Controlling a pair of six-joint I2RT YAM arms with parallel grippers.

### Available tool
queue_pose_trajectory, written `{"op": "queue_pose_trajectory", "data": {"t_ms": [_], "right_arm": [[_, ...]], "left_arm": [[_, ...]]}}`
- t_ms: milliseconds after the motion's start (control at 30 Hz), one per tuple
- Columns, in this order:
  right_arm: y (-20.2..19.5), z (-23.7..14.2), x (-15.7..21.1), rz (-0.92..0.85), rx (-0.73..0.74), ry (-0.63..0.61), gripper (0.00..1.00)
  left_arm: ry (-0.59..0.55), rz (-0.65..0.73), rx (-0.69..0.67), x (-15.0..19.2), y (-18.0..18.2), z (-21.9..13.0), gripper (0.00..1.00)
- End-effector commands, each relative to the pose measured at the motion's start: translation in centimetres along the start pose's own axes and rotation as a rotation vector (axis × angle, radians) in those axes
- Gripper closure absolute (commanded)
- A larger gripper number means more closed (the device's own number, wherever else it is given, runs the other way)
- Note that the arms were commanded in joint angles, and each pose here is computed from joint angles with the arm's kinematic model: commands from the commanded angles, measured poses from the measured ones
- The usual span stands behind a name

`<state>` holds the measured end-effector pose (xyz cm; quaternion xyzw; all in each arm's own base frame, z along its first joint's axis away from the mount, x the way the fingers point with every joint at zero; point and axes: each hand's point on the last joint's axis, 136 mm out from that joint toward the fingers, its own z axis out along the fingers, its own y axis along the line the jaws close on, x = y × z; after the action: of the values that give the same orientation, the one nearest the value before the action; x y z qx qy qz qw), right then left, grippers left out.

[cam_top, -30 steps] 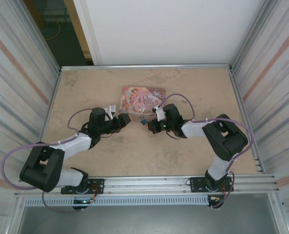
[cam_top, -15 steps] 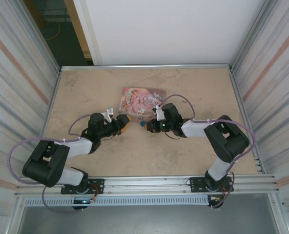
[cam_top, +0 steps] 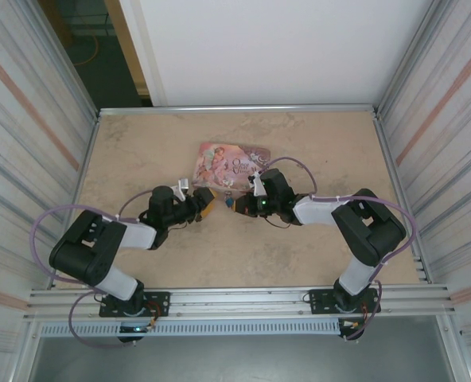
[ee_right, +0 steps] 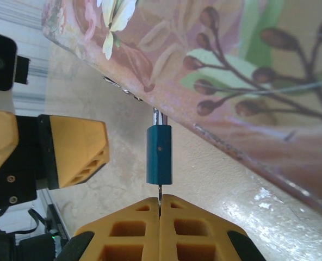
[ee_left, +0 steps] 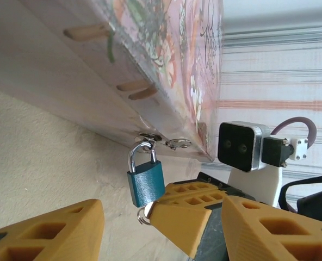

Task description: Unlock the padlock with the key

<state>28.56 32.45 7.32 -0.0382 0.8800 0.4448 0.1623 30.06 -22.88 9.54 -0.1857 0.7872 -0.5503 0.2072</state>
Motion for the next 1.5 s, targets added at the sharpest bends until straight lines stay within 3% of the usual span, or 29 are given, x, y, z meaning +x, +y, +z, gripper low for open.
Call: {"op": "queue_pose_trajectory", "data": {"t_ms": [0, 700, 1467], "right_arm": [[3.1, -0.3, -1.8, 0.0, -0.077, -0.051, 1.0], [3.4, 0.2, -1.7, 0.018, -0.069, -0.046, 1.0], [3.8, 0.7, -1.2, 0.033, -0.077, -0.025, 1.0]], "left_arm": [[0.003, 0.01, 0.034, 0.0, -0.8, 0.4, 0.42], [0.007, -0.11, 0.09, 0.5, 0.0, 2.4, 0.49], [0.01, -0.199, 0.14, 0.6, 0.8, 4.1, 0.65]]}}
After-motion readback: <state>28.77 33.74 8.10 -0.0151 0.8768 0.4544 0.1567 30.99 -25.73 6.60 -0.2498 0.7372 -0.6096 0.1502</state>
